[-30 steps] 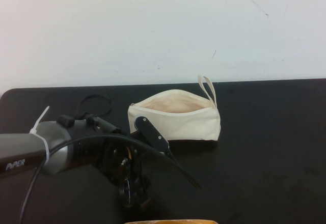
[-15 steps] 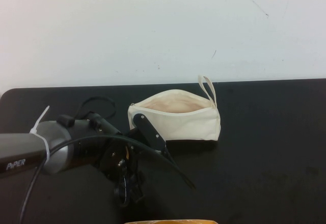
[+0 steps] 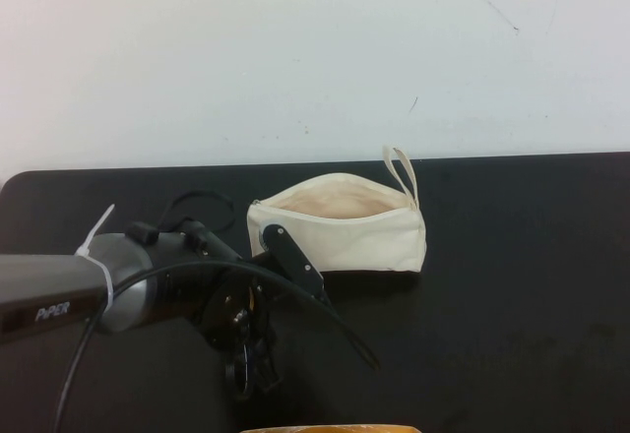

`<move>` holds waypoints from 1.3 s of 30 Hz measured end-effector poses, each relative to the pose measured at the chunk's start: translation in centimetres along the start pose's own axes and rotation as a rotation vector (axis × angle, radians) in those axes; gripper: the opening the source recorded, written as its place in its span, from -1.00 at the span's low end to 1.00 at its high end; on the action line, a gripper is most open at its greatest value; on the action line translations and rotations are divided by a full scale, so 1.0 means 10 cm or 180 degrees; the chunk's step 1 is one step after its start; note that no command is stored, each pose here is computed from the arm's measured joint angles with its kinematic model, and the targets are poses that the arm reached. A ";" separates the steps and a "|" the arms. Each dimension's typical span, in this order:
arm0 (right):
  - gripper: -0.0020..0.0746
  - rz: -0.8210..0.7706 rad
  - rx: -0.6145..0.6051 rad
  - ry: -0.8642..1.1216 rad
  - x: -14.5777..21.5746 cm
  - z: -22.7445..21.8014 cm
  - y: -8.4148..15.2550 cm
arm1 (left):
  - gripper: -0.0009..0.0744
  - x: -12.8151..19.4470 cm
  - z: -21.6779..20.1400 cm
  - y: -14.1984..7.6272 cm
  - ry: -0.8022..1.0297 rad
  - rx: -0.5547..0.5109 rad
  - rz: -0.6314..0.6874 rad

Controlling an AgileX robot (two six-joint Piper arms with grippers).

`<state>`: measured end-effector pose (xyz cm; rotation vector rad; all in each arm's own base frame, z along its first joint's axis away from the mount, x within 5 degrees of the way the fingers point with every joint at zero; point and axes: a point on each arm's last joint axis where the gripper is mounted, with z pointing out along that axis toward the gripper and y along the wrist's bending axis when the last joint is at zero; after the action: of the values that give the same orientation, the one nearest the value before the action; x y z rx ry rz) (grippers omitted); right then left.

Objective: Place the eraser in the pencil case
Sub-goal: Pick up the eraser from the table

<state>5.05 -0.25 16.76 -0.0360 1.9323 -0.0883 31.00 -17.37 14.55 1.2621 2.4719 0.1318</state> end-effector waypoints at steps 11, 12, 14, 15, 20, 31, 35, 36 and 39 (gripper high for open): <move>-0.95 0.0000 0.0000 0.0000 0.00 0.00 0.00 | -0.49 0.00 -0.03 -0.03 0.0085 0.0157 -0.0253; -0.95 0.0000 0.0000 0.0000 0.00 0.00 0.00 | -0.49 0.01 -0.05 -0.04 0.0112 0.0185 -0.0293; -0.95 0.0000 0.0000 0.0000 0.00 0.00 0.00 | -0.49 0.03 -0.09 -0.05 0.0177 0.0240 -0.0359; -0.95 0.0000 0.0000 0.0000 0.00 0.00 0.00 | -0.49 0.04 -0.11 -0.06 0.0214 0.0266 -0.0385; -0.95 0.0000 0.0000 0.0000 0.00 0.00 0.00 | -0.49 0.04 -0.30 -0.05 0.0173 0.0295 -0.0473; -0.95 0.0000 0.0000 0.0000 0.00 0.00 0.00 | -0.49 -0.30 -0.90 0.18 -0.0476 0.0082 -0.0558; -0.95 0.0000 0.0000 0.0000 0.00 0.00 0.00 | -0.49 -0.59 -1.16 0.32 -0.1106 -0.0092 -0.0627; -0.95 0.0000 0.0000 0.0000 0.00 0.00 0.00 | -0.49 -0.64 -1.20 0.35 -0.1254 -0.0129 -0.0643; -0.95 0.0000 0.0000 0.0000 0.00 0.00 0.00 | -0.49 -0.78 -1.30 0.41 -0.1791 -0.0277 -0.0688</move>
<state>5.05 -0.25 16.76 -0.0360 1.9323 -0.0883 33.69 -20.08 29.75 0.8406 2.0637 -0.1515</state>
